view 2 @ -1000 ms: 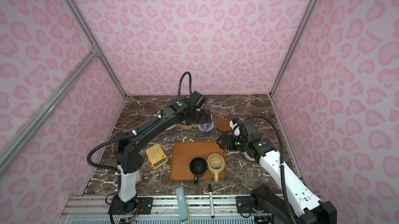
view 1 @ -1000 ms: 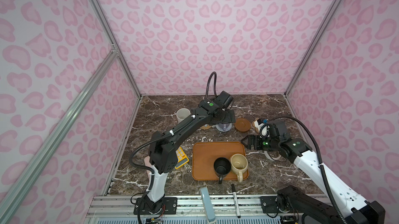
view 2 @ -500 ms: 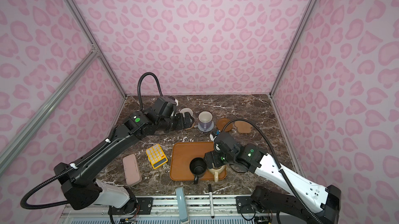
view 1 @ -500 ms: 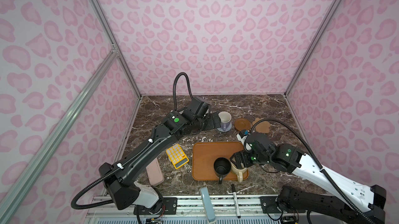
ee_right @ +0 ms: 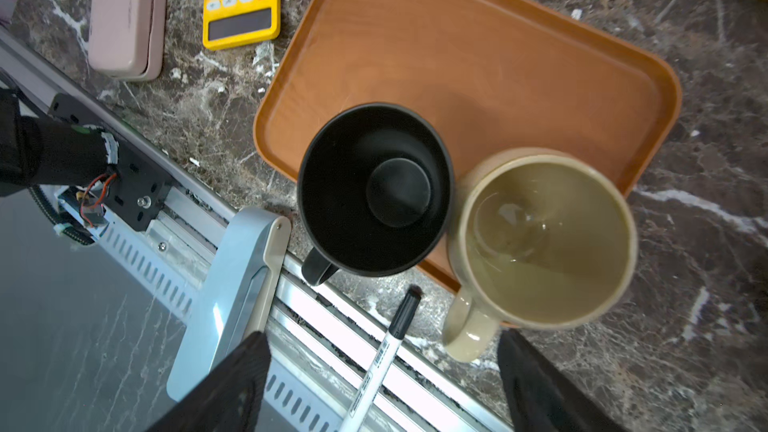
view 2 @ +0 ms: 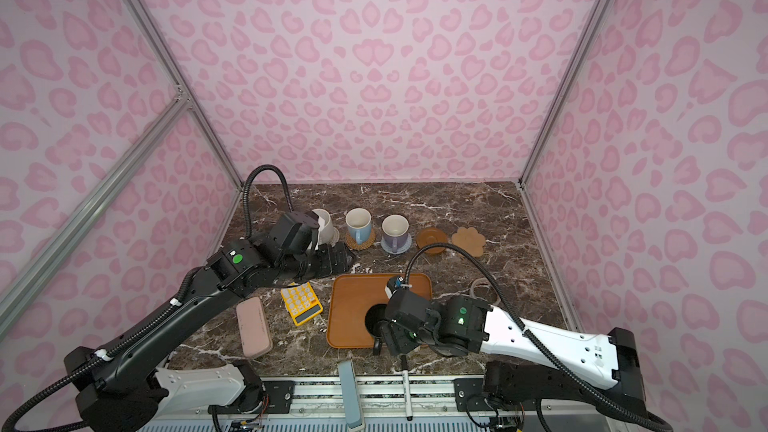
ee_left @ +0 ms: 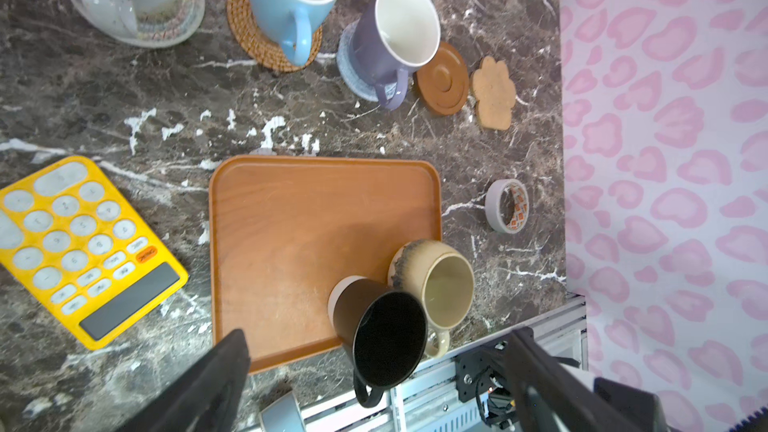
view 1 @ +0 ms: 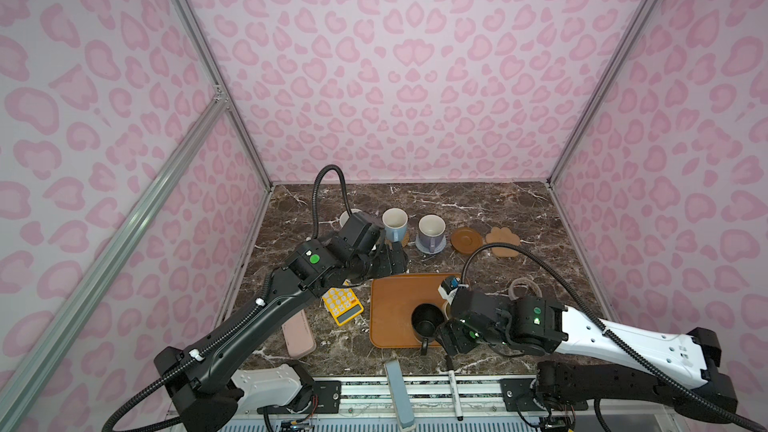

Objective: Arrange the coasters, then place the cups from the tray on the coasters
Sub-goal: 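Lower the right gripper into the black mug on the tray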

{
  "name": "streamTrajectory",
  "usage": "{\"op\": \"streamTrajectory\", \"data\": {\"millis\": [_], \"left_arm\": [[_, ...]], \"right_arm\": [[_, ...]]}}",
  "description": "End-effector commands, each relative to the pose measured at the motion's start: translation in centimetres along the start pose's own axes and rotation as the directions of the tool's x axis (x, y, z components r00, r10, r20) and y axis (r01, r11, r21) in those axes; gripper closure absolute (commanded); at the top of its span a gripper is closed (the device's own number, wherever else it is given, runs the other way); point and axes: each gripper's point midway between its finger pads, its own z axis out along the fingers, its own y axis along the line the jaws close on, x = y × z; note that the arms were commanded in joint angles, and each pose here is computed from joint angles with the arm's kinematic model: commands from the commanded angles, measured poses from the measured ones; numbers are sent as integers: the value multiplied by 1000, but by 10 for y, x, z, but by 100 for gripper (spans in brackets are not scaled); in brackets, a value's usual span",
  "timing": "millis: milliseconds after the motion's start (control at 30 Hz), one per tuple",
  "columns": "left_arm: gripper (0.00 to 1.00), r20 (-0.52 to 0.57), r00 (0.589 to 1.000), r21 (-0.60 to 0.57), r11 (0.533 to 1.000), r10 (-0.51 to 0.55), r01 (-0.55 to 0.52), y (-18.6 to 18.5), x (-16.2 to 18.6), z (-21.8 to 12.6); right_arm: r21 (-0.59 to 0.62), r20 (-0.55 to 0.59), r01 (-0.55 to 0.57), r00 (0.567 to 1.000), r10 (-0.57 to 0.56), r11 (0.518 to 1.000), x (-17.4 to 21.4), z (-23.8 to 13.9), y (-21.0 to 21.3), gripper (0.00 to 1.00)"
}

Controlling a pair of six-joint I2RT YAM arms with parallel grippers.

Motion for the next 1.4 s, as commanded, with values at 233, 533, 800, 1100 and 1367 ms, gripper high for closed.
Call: {"op": "streamTrajectory", "data": {"millis": [233, 533, 800, 1100, 1367], "left_arm": [[2, -85, 995, -19, 998, -54, 53, 23, 33, 11], [2, -114, 990, -28, 997, -80, 77, 37, 49, 21], [2, -138, 985, -46, 995, -100, 94, 51, 64, 32], [2, -142, 984, -63, 993, -107, 99, 59, 69, 35], [2, -153, 980, -65, 991, -124, 116, 64, 76, 39]], "right_arm": [[-4, -41, 12, 999, -12, 1000, 14, 31, 31, 17], [32, -99, 9, 995, -6, 999, 22, 53, 34, 25], [105, -129, -20, 991, 33, 994, 26, 65, 19, 29], [138, -140, -26, 989, 45, 990, 21, 73, 13, 37], [150, -134, -20, 990, 40, 988, 17, 75, 10, 53]]}}
